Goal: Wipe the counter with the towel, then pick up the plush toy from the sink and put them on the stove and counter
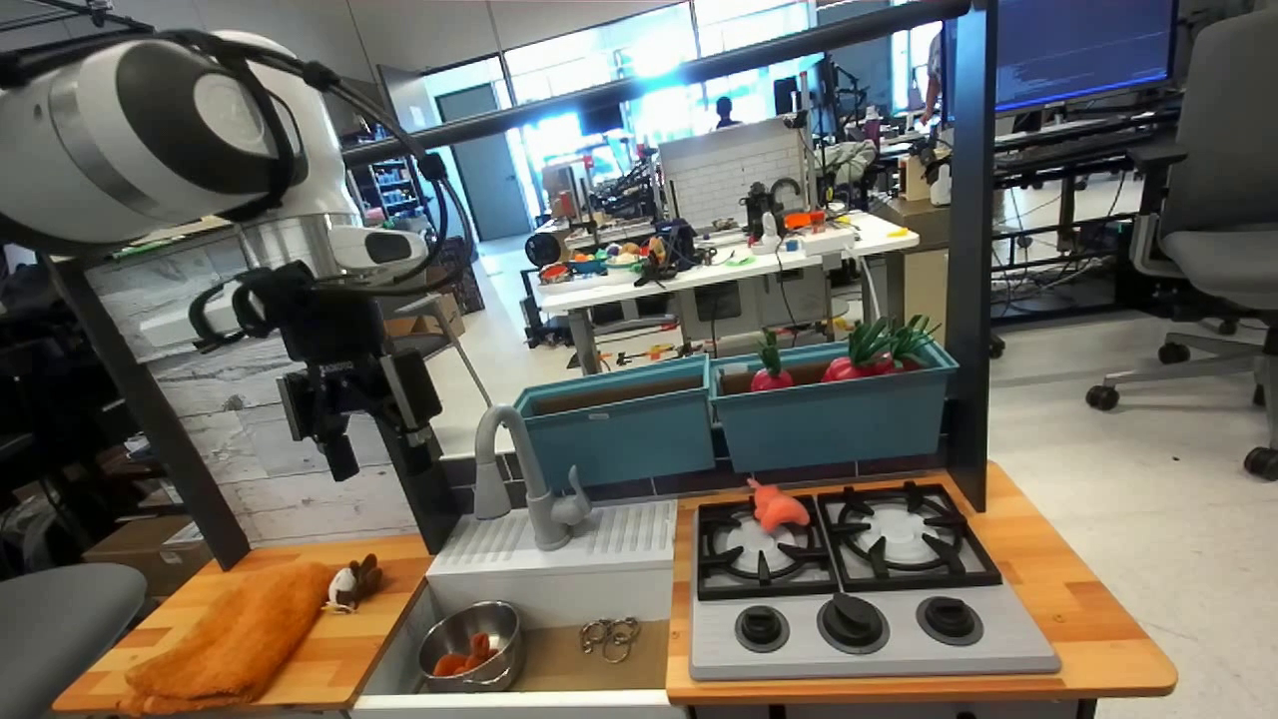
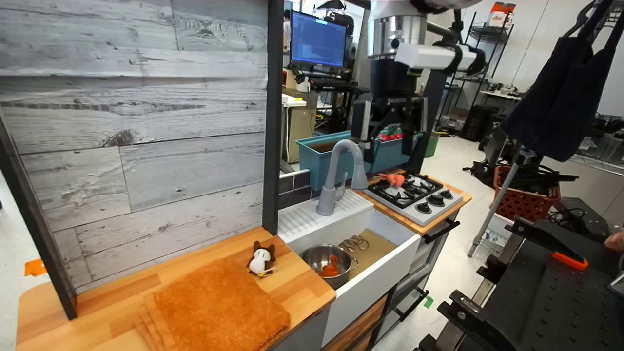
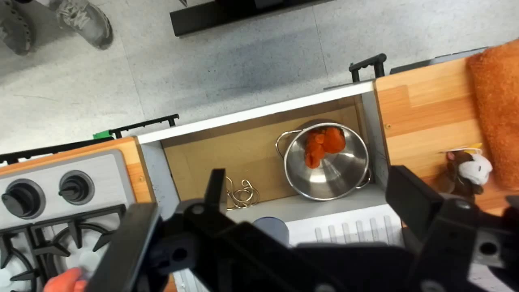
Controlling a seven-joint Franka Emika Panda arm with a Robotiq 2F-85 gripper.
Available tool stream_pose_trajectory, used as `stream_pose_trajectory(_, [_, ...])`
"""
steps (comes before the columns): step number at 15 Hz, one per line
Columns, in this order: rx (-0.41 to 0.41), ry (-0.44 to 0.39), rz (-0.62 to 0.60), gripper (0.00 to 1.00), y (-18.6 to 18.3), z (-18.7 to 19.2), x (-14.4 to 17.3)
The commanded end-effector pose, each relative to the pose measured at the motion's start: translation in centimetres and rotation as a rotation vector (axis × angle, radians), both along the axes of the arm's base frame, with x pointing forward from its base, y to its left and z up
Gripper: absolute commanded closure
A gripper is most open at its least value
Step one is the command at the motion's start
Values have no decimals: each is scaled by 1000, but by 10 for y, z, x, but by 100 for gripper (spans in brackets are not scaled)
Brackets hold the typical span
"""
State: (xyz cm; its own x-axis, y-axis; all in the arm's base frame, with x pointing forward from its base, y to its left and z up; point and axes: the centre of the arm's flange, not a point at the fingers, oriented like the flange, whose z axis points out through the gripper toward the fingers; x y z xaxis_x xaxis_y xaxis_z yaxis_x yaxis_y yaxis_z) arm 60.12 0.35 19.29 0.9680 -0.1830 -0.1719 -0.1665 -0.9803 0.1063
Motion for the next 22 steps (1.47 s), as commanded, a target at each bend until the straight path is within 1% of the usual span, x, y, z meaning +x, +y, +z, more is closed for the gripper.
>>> stream_pose_trajectory(1, [-47, -10, 17, 0, 26, -54, 40])
stream_pose_trajectory(3, [-62, -9, 25, 0, 34, -85, 50])
stream_pose_trajectory(5, [-61, 0, 21, 0, 38, -109, 57])
stream_pose_trajectory(6, [-37, 19, 21, 0, 37, -89, 29])
stream_pose_trajectory(8, [-39, 33, 23, 0, 37, -104, 29])
stream_pose_trajectory(12, [-38, 23, 22, 0, 37, -97, 31])
stream_pose_trajectory(13, [-34, -37, -9, 0, 38, -102, 32])
stream_pose_trajectory(14, [-45, -48, -20, 0, 39, -108, 35])
stream_pose_trajectory(16, [-90, -65, -59, 0, 41, -136, 45])
stream_pose_trajectory(18, [-135, -11, -95, 0, 40, -172, 54])
stream_pose_trajectory(20, [-171, 20, -116, 0, 42, -211, 59])
stream_pose_trajectory(21, [-191, 25, -125, 0, 44, -231, 61])
stream_pose_trajectory(22, [-204, 10, -128, 0, 46, -247, 63])
